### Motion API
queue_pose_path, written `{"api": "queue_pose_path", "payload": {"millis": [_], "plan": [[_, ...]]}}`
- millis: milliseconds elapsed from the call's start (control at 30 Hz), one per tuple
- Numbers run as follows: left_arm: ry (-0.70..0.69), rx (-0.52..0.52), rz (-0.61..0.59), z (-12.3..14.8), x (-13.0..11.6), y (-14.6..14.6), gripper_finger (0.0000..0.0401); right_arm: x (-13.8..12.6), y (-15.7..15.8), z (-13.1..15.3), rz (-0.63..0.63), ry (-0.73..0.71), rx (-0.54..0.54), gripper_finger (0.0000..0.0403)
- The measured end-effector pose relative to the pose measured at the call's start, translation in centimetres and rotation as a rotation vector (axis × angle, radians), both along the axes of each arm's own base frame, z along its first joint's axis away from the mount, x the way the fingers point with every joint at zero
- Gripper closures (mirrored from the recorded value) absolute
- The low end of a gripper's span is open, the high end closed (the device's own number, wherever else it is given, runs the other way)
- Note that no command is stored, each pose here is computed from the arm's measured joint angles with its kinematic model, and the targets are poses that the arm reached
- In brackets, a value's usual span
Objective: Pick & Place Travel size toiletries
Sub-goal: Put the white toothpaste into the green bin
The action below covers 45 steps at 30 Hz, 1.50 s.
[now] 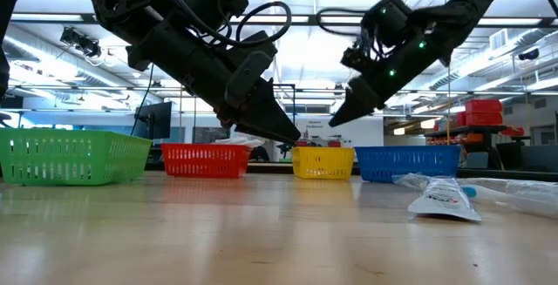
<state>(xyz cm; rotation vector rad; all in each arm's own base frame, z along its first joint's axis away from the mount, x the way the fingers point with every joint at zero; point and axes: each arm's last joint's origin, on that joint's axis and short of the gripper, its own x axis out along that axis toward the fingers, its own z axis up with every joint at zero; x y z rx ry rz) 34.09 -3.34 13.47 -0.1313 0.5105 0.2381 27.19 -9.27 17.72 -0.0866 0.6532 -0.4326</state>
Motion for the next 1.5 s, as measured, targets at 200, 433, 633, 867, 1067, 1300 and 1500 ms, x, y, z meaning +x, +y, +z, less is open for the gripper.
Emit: {"api": "queue_pose_path", "payload": {"millis": [200, 433, 633, 867, 1067, 1300, 1500], "plan": [[-0.009, -0.014, -0.008, 0.1, 0.0, 0.0, 0.0244, 0.1, 3.5, 1.5, -0.003, -0.046, 0.001, 0.0198], [-0.059, -0.112, -0.016, 0.4, 0.2, -0.4, 0.0244, -0.4, 8.6, 1.6, 0.181, -0.003, 0.151, 0.0178], [-0.067, -0.147, -0.009, 0.4, 0.2, -0.9, 0.0244, -1.3, 12.9, 0.9, 0.243, 0.063, 0.427, 0.0167], [-0.066, -0.139, -0.016, 0.4, 0.2, -1.1, 0.0244, -1.9, 18.1, -0.6, 0.569, 0.185, 0.380, 0.0175], [-0.075, -0.156, -0.008, 0.5, 0.2, -1.1, 0.0244, -1.4, 20.1, -2.5, 0.687, 0.214, 0.340, 0.0158], [-0.081, -0.193, 0.010, 0.5, 0.2, -1.2, 0.0244, -1.1, 20.3, -4.3, 0.743, 0.281, 0.287, 0.0124], [-0.081, -0.196, 0.011, 0.5, 0.2, -1.2, 0.0244, -0.6, 20.4, -6.6, 0.803, 0.346, 0.197, 0.0136]]}}
